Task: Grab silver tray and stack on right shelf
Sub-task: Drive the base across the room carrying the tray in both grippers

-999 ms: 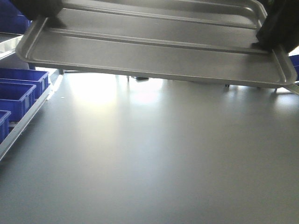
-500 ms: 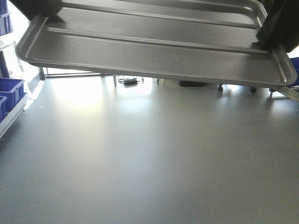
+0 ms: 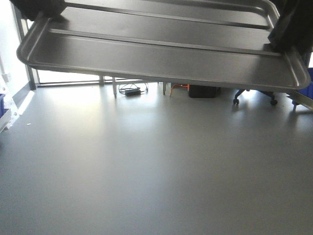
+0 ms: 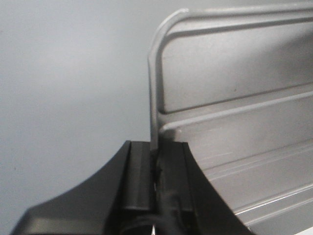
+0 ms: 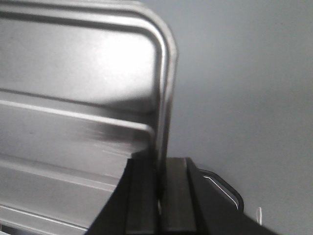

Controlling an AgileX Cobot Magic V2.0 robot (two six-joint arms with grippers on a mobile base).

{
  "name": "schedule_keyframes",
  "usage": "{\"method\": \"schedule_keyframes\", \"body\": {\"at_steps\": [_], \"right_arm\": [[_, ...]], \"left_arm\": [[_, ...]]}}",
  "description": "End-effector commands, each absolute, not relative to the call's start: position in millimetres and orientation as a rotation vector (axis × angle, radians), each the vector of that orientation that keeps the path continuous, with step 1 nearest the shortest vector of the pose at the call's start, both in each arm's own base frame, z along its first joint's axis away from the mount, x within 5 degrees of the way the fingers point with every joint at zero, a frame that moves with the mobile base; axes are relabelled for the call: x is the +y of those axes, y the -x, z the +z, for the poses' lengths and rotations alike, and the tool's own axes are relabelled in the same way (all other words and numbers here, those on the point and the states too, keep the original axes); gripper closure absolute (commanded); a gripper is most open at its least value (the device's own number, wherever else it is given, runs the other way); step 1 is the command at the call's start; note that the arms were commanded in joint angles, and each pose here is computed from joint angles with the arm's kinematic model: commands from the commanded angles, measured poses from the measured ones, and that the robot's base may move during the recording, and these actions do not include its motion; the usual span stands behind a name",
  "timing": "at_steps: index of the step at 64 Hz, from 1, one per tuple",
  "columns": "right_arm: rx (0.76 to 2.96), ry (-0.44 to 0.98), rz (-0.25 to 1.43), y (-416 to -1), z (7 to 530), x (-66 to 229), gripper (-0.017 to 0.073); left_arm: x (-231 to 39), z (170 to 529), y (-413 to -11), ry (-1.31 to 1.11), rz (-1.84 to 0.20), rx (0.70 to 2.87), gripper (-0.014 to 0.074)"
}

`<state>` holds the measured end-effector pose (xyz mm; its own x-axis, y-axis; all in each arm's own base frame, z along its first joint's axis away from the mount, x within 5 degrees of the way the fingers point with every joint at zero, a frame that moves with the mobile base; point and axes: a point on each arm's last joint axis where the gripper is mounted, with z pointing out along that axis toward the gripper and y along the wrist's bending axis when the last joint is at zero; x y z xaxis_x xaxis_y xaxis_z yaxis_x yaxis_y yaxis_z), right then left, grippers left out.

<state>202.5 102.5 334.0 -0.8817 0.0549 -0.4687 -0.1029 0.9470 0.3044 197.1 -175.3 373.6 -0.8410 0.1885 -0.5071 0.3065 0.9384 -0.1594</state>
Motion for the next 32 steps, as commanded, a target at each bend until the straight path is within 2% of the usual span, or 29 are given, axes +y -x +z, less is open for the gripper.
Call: {"method": "schedule_keyframes", "body": {"at_steps": [1,32], "right_arm": [[2.532,0.078,0.353,-203.1,348.1,93.4,0.0503],[2.532,0.078,0.353,-203.1,348.1,93.4,0.0503]], "left_arm": [[-162.3,389.3,-195.3,-0.363,-0.235,2.526,0.0687],[-162.5,389.2,-195.0,-0.362,-0.238,2.530,0.0687]]}}
